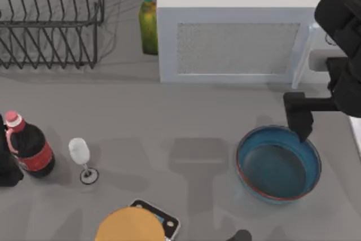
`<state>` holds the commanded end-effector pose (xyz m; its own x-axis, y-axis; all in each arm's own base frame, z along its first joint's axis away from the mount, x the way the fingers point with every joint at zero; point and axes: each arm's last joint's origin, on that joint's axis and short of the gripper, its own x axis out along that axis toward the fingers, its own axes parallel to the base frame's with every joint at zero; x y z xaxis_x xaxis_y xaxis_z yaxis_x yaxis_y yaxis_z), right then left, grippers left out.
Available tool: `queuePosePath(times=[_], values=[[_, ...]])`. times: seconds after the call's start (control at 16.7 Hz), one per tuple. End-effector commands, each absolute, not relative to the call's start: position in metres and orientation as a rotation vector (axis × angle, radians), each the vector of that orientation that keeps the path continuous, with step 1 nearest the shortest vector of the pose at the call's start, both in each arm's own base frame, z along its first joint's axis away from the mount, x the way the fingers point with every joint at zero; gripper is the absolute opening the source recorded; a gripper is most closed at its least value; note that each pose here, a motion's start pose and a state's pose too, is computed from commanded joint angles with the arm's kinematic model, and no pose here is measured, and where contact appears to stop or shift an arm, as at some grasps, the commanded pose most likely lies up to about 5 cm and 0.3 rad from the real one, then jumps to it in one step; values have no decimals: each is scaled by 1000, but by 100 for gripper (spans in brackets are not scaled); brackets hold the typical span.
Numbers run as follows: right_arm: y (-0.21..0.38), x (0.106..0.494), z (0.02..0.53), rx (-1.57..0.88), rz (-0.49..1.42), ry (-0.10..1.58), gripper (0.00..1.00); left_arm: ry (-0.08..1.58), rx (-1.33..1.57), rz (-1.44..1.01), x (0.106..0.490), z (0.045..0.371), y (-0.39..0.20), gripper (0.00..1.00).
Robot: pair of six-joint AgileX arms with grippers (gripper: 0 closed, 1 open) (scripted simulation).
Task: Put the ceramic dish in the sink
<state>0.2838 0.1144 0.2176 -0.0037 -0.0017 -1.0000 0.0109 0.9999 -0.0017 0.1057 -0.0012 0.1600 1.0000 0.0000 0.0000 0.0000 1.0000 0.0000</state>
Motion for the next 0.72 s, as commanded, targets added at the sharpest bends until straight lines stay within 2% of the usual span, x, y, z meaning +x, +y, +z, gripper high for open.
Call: queuePosePath(times=[0.42, 0.72], values=[[116, 285, 141, 10, -6, 1564, 100, 0, 0, 0, 106, 160, -1, 100], [115, 283, 129, 8, -8, 1571, 100, 0, 0, 0, 106, 160, -1, 100]])
